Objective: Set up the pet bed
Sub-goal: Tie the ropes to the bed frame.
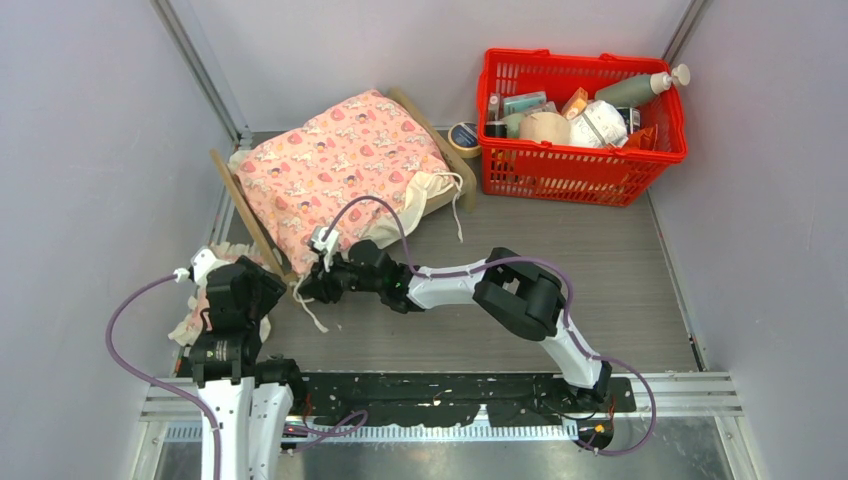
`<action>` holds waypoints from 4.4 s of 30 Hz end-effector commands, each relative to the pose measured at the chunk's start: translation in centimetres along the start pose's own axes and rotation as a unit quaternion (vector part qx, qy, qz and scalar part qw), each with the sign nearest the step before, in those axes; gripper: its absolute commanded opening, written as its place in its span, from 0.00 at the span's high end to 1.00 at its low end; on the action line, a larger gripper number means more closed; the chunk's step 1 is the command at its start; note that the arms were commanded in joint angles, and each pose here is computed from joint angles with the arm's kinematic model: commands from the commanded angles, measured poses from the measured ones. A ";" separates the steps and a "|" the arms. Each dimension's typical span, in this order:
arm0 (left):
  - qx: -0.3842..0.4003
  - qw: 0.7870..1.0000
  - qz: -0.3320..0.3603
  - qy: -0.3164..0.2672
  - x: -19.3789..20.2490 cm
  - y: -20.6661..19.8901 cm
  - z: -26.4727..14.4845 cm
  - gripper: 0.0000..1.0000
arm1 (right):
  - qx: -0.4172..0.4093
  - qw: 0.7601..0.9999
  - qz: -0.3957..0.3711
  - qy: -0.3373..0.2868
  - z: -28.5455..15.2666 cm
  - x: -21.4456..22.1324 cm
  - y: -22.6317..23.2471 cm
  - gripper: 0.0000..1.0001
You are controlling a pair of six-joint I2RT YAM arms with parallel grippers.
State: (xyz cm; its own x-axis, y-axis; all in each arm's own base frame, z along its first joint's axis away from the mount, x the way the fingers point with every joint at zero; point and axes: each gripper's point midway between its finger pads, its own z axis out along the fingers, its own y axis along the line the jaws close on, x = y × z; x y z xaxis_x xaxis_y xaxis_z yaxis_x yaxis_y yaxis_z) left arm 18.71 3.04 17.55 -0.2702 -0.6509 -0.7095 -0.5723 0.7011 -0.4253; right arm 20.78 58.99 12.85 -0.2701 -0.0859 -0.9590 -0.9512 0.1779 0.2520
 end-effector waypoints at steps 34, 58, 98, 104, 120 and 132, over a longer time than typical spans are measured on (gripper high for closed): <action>0.064 0.994 0.080 -0.045 -3.1 -2.5 -1.5 0.49 | -0.030 0.998 -0.025 -0.050 -0.4 -1.5 0.6 0.78; 0.066 0.993 0.079 -0.058 -3.8 -2.8 -1.7 0.50 | 0.030 0.996 -0.088 0.017 -0.8 2.3 -2.4 0.68; 0.061 0.992 0.074 -0.078 -4.3 -2.4 -1.8 0.50 | 0.191 0.978 -0.061 0.048 0.3 6.3 -8.4 0.93; 0.056 0.993 0.070 -0.082 -4.4 -2.2 -1.8 0.50 | 0.180 0.981 -0.077 -0.004 -2.5 4.3 -6.2 0.95; 0.061 0.992 0.075 -0.083 -4.3 -2.3 -1.9 0.49 | 0.121 0.983 -0.138 -0.023 -2.4 3.3 -0.7 0.95; 0.045 0.996 0.061 -0.056 -3.4 -2.0 -1.0 0.49 | 0.092 0.977 -0.183 -0.052 -2.1 0.3 1.7 0.95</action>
State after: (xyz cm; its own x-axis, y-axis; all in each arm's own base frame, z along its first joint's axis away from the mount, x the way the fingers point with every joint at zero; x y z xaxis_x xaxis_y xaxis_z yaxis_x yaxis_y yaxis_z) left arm 19.43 3.27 21.04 -0.2675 -0.5054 -0.8204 -0.4503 0.8183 -0.3572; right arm 18.77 56.22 7.47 0.0216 -0.1930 -0.9810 -0.9375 0.3371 -0.0870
